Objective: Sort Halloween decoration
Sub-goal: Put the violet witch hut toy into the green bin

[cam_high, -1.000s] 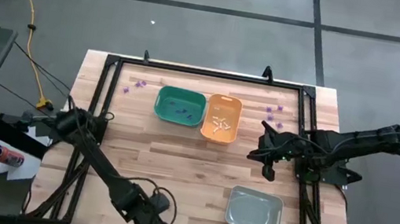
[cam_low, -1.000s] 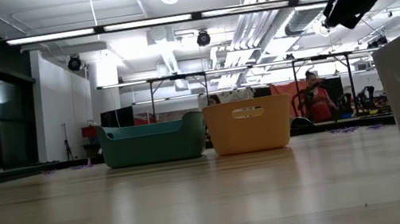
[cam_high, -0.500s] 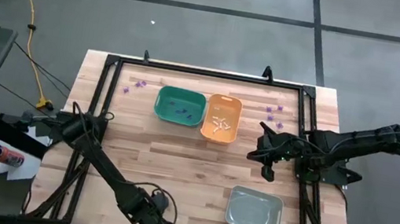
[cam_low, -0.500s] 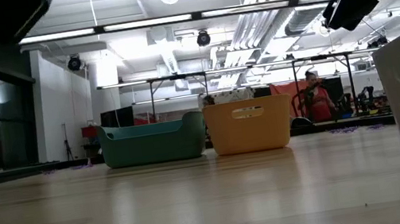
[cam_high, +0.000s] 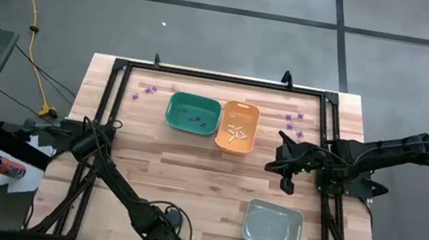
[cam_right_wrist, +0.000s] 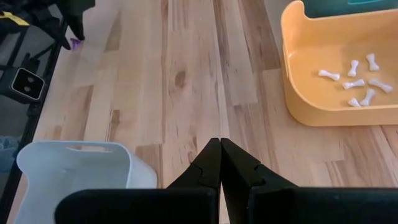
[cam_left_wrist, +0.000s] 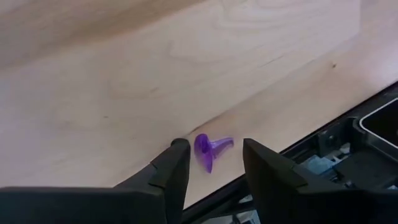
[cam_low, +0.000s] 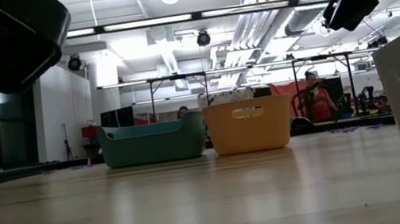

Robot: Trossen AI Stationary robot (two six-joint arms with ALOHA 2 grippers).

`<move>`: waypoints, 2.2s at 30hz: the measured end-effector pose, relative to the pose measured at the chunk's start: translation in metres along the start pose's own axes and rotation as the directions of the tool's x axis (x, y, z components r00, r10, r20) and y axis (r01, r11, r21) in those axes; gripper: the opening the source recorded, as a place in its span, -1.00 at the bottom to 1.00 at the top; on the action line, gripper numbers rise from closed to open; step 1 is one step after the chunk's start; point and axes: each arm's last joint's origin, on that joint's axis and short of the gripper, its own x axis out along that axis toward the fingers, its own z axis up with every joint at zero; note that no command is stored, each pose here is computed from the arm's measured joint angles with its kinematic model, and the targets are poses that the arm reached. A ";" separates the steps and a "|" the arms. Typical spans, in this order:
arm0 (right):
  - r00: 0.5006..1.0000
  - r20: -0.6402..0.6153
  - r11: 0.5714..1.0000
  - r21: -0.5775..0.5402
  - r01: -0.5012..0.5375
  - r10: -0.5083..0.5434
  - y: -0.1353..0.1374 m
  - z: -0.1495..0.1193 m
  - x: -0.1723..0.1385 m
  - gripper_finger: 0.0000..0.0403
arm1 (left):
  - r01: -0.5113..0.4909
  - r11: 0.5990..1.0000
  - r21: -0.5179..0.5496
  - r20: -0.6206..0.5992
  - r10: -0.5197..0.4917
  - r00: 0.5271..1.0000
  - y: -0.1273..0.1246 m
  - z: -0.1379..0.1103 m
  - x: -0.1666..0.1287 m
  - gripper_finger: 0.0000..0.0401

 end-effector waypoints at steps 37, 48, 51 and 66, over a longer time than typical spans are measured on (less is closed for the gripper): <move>0.904 0.408 0.990 -0.111 -0.088 0.126 0.012 0.040 -0.009 -1.00 | -0.275 0.712 0.646 0.657 -0.336 0.674 0.020 0.137 -0.267 -1.00; 0.589 0.801 0.991 -0.132 0.002 0.105 0.007 0.079 -0.040 -1.00 | -0.252 0.626 0.738 0.660 -0.589 0.466 0.121 0.174 -0.298 -1.00; 0.582 0.812 0.997 -0.071 0.038 0.036 0.001 0.081 -0.039 -1.00 | -0.158 0.603 0.782 0.615 -0.704 0.355 0.146 0.179 -0.283 -1.00; 0.642 0.762 0.996 0.088 0.023 -0.082 -0.016 0.086 -0.002 -1.00 | 0.032 0.500 0.866 0.483 -0.850 0.212 0.170 0.181 -0.275 -1.00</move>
